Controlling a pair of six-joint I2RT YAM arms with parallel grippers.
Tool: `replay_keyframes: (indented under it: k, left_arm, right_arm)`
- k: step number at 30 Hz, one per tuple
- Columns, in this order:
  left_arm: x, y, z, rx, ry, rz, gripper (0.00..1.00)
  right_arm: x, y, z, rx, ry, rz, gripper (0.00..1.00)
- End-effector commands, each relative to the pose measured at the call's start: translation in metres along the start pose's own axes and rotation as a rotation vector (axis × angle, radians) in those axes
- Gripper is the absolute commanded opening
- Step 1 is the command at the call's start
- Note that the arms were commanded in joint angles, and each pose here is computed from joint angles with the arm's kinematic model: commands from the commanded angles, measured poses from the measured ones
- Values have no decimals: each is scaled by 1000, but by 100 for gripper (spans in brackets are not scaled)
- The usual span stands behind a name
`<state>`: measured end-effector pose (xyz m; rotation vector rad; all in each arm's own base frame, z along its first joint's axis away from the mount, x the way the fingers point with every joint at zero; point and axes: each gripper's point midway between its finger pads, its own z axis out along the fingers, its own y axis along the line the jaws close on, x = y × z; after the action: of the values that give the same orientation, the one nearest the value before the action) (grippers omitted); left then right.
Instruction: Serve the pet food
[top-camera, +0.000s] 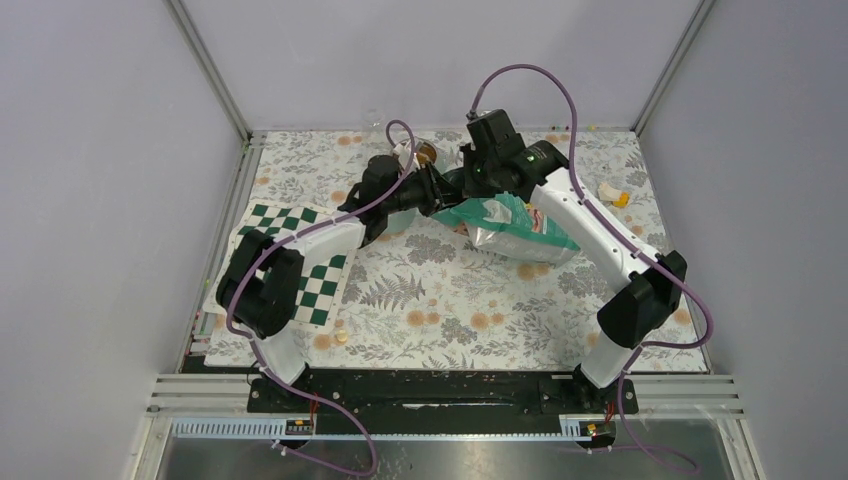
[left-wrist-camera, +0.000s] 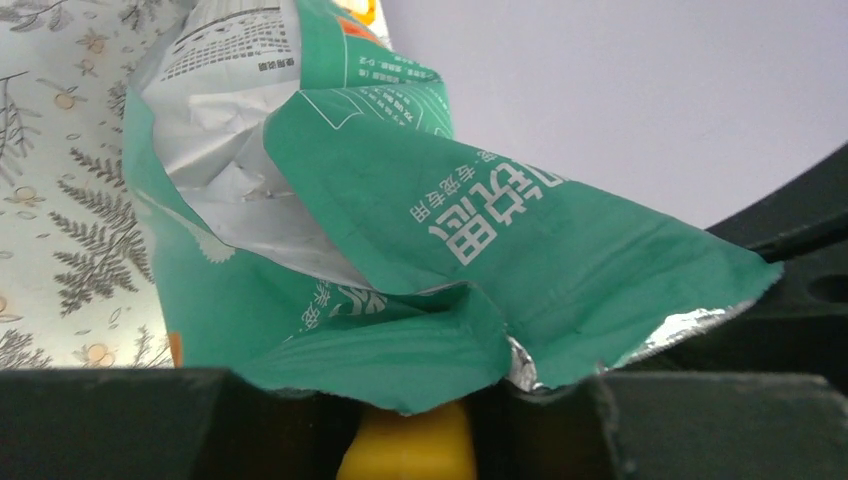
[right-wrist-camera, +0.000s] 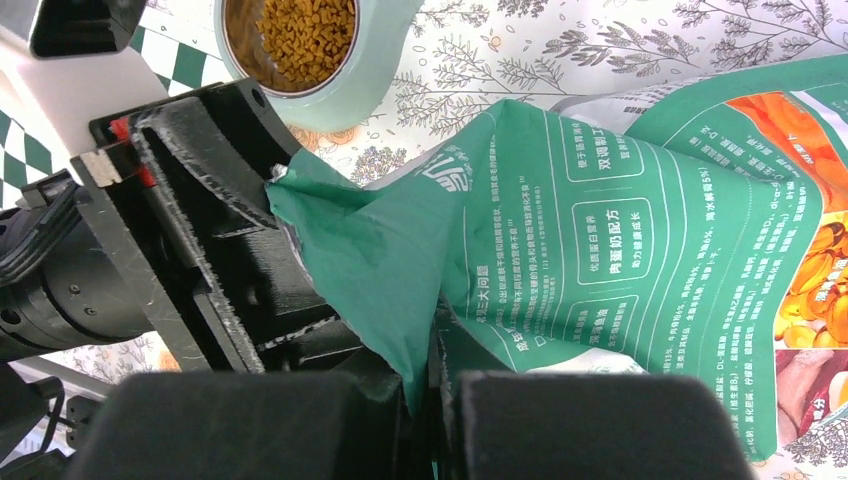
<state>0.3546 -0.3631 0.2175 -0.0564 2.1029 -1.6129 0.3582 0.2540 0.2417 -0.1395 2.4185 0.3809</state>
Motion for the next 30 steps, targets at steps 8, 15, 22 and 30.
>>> replay_keyframes:
  k: [8,15,22,30]
  left_arm:
    - [-18,-85,-43,280,-104,-31,0]
    - [-33,-97,-67,251,-204,-41,0]
    - [-46,-104,-86,213,-269,-18,0]
    - [-52,-106,-98,211,-304,-22,0]
  right_arm:
    - [-65,-6,-65,-91,-208,75,0]
    - [-77,-17,-82,-84,-247,94,0]
    - [-84,-21,-92,-90,-276,105,0]
    - [-86,-26,-97,-91,-283,119,0]
